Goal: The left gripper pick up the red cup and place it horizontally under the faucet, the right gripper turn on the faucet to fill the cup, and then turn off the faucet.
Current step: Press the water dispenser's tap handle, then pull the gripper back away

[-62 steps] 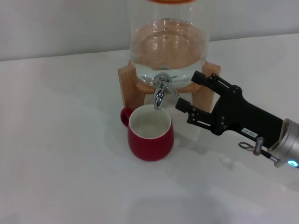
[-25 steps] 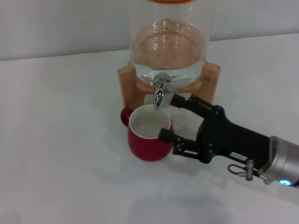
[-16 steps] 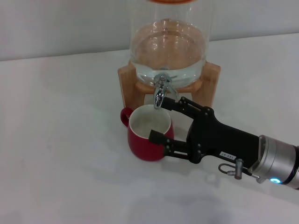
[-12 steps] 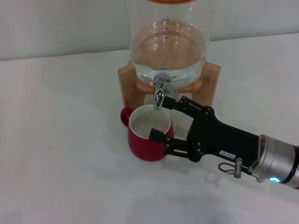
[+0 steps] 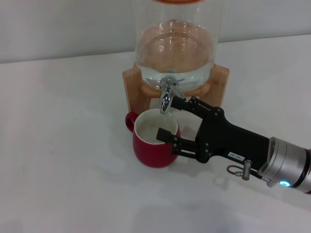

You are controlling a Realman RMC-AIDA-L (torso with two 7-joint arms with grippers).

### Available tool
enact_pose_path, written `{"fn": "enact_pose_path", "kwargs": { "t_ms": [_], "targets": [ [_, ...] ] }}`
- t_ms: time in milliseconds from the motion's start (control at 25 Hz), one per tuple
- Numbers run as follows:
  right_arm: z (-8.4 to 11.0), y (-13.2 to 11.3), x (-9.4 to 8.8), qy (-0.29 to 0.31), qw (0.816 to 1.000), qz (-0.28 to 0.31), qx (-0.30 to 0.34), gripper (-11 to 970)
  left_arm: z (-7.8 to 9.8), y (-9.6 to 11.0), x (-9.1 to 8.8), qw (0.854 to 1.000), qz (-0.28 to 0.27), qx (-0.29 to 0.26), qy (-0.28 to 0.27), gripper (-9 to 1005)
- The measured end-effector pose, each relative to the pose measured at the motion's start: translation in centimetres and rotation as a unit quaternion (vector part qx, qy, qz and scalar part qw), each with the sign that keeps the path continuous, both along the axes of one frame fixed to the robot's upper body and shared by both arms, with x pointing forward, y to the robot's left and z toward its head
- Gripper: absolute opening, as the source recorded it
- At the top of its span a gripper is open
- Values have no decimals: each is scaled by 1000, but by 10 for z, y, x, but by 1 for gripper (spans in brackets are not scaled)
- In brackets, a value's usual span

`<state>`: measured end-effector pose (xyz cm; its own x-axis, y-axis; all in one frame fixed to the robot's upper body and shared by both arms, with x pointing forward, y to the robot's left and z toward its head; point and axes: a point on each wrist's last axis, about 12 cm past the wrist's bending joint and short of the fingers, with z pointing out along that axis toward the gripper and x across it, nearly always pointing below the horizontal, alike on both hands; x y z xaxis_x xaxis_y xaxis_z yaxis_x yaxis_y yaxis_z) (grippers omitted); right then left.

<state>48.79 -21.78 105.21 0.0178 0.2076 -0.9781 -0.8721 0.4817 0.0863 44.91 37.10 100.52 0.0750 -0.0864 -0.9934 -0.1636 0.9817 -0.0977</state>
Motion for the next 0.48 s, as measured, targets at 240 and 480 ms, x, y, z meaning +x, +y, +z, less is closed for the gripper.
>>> {"fn": "enact_pose_path", "kwargs": {
  "t_ms": [240, 480],
  "targets": [
    [1, -1, 1, -2, 1000, -4, 1, 851, 0, -1, 0, 1000, 0, -1, 0, 834],
    [0, -2, 1, 0, 1000, -8, 0, 850, 0, -1, 0, 1000, 0, -1, 0, 834]
  ]
}}
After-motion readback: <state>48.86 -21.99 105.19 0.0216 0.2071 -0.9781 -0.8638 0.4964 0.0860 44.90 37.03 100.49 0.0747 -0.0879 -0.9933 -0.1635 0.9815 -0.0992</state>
